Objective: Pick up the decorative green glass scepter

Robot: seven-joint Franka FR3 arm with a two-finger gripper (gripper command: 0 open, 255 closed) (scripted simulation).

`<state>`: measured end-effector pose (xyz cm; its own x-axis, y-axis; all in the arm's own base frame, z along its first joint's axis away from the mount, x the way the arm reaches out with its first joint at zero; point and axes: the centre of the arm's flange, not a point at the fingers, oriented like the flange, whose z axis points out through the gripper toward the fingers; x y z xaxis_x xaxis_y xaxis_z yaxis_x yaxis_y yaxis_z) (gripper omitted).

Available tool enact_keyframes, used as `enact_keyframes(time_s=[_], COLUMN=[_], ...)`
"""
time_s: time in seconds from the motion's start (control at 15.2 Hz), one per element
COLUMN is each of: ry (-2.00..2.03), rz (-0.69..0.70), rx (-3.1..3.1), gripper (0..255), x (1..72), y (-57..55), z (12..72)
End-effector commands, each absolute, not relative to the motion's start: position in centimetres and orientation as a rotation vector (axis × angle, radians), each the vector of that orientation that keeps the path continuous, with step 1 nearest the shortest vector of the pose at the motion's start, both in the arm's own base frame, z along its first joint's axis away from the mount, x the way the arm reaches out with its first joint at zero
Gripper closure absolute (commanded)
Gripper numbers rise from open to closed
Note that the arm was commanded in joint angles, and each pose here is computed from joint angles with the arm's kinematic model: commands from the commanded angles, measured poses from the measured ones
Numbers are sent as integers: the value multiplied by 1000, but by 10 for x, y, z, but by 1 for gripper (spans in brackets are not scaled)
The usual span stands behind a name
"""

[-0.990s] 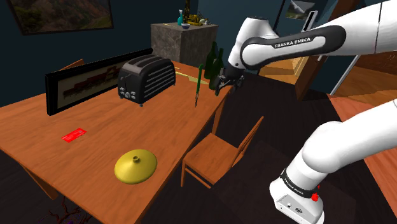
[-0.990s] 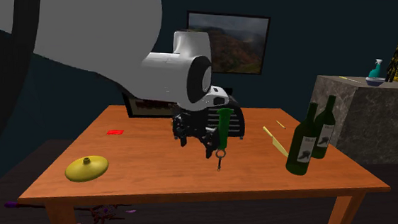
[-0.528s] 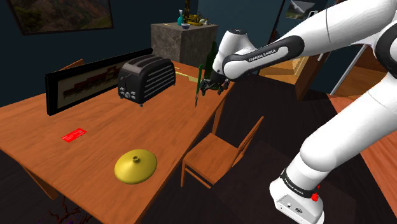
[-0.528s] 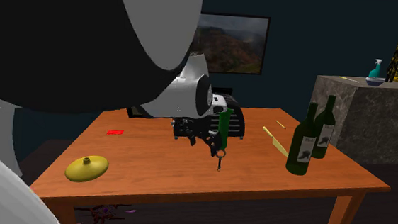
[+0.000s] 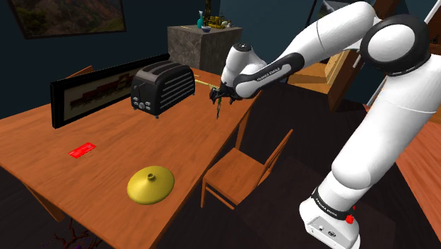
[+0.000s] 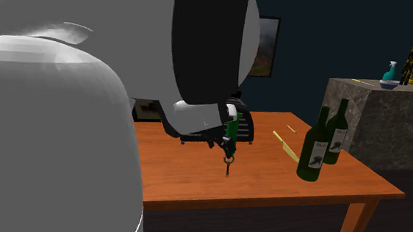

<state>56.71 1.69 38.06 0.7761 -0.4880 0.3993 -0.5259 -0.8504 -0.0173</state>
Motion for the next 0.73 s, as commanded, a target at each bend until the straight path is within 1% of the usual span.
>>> enact_keyframes(time_s=[0.0,0.66], ry=[-859,-866], rz=[647,655], rx=[2836,2829], gripper=[0,0], x=[590,595], y=[14,13], z=[370,328])
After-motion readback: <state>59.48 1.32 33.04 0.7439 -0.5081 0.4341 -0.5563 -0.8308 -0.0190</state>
